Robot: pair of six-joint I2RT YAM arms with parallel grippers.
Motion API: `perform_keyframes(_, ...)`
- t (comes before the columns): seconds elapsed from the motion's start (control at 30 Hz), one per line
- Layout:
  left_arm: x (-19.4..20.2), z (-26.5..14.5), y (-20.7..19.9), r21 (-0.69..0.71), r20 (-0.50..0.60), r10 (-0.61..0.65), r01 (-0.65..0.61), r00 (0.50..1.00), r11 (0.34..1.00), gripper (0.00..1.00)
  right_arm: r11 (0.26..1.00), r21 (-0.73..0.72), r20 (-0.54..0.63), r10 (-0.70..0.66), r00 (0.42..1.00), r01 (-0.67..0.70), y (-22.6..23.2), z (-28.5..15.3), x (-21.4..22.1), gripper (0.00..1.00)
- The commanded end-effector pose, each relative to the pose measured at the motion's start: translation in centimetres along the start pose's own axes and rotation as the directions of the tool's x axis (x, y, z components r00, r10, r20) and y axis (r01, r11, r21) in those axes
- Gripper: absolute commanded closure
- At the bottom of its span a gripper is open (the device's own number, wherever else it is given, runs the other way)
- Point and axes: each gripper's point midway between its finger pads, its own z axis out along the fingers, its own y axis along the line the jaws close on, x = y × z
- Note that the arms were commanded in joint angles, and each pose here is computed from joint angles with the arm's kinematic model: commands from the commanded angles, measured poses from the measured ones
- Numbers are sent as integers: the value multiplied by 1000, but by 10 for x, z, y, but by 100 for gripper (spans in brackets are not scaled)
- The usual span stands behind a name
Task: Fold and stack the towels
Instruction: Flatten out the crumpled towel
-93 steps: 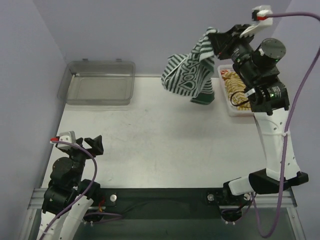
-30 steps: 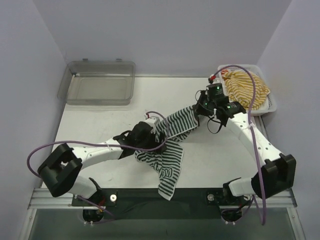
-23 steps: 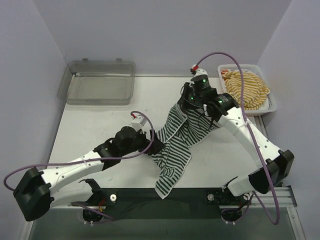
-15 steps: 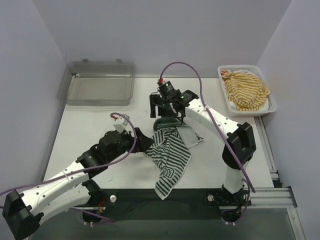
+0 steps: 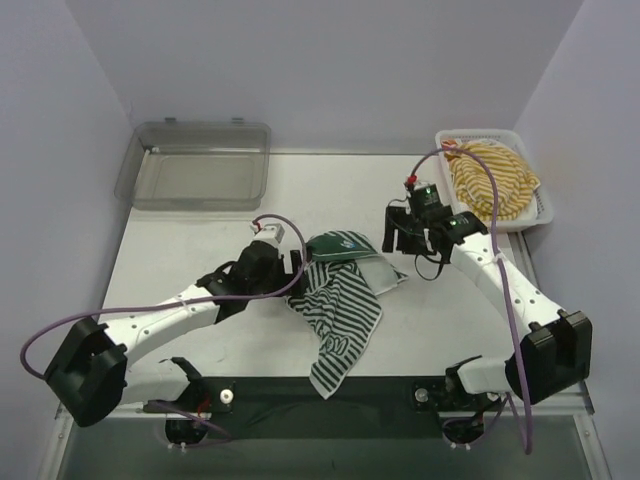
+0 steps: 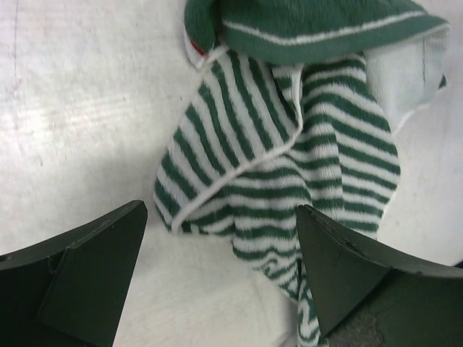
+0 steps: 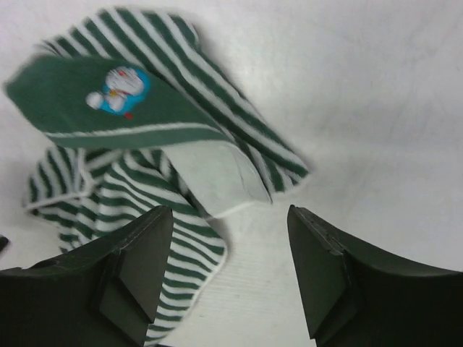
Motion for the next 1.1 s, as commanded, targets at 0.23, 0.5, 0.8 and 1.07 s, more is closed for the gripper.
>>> perform_keyframes(0.23, -73, 65, -30, 92, 120, 109, -121, 987, 988, 7, 960, -173, -148, 196, 969, -220, -28, 31, 76, 45)
perform_keyframes(0.5, -72, 95, -46, 110, 117, 293, -305, 949, 946, 4, 939, -204, -196, 239, 951, -278, -22, 59, 89, 37)
perform_keyframes(0.8, -67, 117, -43, -18, 116, 455, -456, 883, 890, 3, 939, -183, -223, 250, 942, -292, -26, 75, 99, 31)
perform_keyframes(1.07, -78, 126, -32, -190, 140, 512, -485, 847, 854, 2, 924, -232, -248, 247, 937, -305, -16, 76, 101, 35)
